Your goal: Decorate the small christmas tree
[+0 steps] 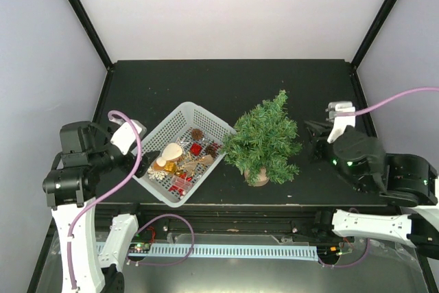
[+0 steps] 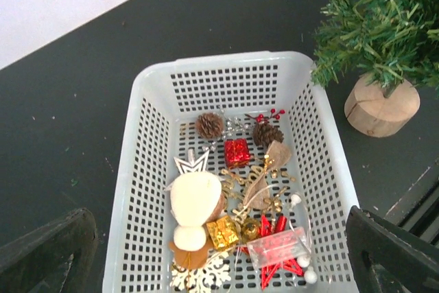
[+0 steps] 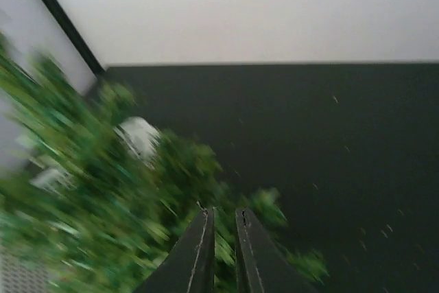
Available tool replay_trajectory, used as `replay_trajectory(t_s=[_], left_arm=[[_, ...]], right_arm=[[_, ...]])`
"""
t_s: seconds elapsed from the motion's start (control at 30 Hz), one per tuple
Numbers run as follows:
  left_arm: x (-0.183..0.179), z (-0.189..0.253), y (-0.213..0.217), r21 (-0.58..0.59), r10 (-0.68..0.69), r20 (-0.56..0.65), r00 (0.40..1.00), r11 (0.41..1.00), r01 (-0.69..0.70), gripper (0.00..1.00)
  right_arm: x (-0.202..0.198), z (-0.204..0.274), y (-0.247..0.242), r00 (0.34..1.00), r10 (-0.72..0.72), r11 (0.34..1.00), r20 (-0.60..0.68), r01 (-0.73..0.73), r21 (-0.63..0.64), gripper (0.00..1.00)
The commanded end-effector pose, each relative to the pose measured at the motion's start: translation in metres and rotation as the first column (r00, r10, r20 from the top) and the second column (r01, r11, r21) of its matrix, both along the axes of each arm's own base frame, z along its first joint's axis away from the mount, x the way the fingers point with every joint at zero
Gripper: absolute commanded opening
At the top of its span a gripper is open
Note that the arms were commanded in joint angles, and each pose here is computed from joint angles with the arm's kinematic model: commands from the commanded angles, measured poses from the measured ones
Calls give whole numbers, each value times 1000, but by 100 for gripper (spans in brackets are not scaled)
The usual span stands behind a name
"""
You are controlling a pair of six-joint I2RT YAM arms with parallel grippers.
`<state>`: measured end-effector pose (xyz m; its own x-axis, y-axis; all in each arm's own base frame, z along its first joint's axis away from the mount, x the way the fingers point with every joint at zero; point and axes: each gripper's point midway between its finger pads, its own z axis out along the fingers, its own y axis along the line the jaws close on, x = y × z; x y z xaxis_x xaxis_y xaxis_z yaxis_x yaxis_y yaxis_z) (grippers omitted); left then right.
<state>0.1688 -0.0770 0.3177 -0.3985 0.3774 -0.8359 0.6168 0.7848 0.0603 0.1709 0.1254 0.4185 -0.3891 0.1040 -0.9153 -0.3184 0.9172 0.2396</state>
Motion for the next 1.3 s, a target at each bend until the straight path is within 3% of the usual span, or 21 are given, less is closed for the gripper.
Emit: replay_trajectory(t_s=[0.0,0.17,0.37,0.57,0.8,0.9,1.1,1.27], left_arm=[[-4,-19,3,37,-2,-54,999,999,4,99],[8,-32,7,52,0,-65,998,999,3,99],[32,-59,8,68,-15,-161,987,997,26,99],[64,-103,19,187,23,-206,978,982,16,99],[128,-128,49,309,164,-182,970,945,-102,99],[142,-133,50,301,179,-220,959,947,-108,99],[153,-139,45,280,160,-216,963,955,-96,99],[155,-159,45,299,140,-248,958,952,-62,99]], right_arm=[[-10,-73,-35,975,-133,986,-178,111,-125,10],[-30,-131,-37,939,-94,994,-330,71,-83,7],[-57,-189,-9,885,91,996,-456,-82,40,4],[-70,-222,17,840,219,973,-496,-228,43,2],[-78,-225,47,827,413,910,-380,-354,217,7],[-69,-225,44,856,374,922,-357,-301,245,5],[-65,-250,63,830,337,937,-444,-252,242,1],[-56,-245,58,860,284,951,-424,-199,235,1]])
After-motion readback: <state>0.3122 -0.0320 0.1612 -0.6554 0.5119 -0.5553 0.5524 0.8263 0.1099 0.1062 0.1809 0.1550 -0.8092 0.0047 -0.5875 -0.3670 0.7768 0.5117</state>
